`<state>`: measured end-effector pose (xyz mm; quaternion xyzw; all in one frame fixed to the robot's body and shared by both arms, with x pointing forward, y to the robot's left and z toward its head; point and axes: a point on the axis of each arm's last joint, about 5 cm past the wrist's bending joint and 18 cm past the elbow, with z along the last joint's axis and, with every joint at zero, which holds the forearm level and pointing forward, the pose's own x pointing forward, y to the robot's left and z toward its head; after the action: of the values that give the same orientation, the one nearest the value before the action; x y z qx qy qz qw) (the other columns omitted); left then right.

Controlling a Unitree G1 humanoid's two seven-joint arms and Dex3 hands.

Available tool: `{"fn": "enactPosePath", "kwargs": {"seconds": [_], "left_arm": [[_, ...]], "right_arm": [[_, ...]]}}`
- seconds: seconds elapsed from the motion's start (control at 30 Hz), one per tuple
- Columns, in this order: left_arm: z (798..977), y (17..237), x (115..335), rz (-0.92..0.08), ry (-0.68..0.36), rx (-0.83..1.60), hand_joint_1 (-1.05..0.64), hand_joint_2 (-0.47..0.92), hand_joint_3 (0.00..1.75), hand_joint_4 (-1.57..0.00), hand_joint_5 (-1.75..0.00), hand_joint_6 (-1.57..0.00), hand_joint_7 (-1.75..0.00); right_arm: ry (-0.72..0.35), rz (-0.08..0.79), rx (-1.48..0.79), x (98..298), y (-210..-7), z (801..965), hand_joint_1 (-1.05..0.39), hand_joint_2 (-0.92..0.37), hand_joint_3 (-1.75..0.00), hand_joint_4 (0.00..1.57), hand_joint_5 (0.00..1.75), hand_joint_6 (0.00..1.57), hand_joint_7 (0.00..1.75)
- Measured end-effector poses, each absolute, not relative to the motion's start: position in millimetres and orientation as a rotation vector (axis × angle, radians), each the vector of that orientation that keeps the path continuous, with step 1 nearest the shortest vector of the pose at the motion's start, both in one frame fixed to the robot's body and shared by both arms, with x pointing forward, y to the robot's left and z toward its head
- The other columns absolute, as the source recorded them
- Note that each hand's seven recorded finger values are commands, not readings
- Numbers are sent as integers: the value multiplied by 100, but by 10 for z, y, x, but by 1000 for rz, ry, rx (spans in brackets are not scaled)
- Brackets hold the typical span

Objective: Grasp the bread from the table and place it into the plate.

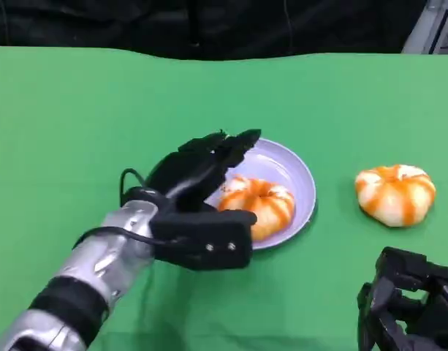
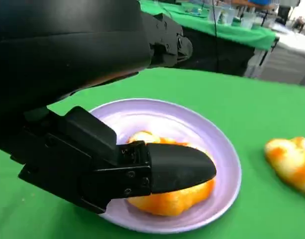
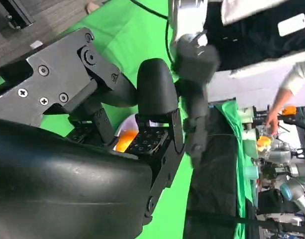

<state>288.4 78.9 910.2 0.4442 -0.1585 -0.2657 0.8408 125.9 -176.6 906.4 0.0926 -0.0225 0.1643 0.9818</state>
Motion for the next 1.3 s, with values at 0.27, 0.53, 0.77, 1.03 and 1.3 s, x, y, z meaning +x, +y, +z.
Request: {"fn": "enactPosePath", "kwargs": {"seconds": [0.27,0.53,0.77,1.03,1.3], "left_arm": [[9550,1366,2621,-591,-340,518,10,76,81,-121,-15,-119,-12],[9492,1910,1875,-568,-261,186,6,43,151,-87,-173,-80,-165],[9169,2078,1261,-413,-108,-113,-1,58,133,-93,-175,-79,-175],[8797,2082,1175,-283,-28,-225,0,59,128,-94,-175,-79,-175],[8817,2044,1252,-278,-51,-195,4,58,128,-94,-175,-79,-175]], "right_arm": [[-50,331,187,1288,-1754,9065,-7,-49,-123,92,170,87,147],[-48,334,184,1336,-1772,9048,-7,-48,-125,94,167,87,146],[-36,330,180,1415,-1855,9013,-7,-48,-124,94,168,88,147],[-14,331,161,1441,-1965,8983,-6,-52,-118,93,169,88,146],[-15,342,159,1438,-1982,8988,-7,-51,-117,93,167,88,145]]}}
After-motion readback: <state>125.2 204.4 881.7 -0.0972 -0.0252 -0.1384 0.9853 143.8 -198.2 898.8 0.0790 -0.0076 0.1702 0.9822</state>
